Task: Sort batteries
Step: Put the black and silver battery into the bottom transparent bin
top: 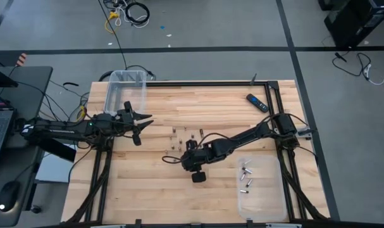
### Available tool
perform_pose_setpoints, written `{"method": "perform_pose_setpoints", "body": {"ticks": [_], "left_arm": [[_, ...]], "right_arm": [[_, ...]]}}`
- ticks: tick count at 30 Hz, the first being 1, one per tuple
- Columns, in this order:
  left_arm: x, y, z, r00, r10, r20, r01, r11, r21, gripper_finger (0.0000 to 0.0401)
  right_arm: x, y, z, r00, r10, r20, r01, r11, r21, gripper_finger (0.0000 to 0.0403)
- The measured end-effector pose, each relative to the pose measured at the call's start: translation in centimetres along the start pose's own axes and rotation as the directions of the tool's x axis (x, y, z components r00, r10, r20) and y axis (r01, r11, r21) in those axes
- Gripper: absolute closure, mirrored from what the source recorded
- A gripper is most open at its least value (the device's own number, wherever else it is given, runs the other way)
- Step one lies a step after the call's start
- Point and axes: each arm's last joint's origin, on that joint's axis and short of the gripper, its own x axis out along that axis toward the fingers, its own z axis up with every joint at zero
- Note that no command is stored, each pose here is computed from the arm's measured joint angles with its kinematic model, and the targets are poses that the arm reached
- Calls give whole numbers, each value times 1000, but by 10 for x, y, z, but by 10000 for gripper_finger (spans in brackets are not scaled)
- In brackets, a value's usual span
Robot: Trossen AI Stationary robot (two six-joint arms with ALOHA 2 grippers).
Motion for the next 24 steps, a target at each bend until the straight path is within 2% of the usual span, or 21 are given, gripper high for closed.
{"method": "perform_pose_setpoints", "body": {"ticks": [20,24], "left_arm": [[0,0,0,1000,0,0,0,1000,1,295],[0,0,0,1000,0,-1,0,1000,1,295]], "right_arm": [[0,-1,2,1000,-4,23,4,1000,5,290],[8,-1,-1,1000,-1,16,1,1000,5,290]]}}
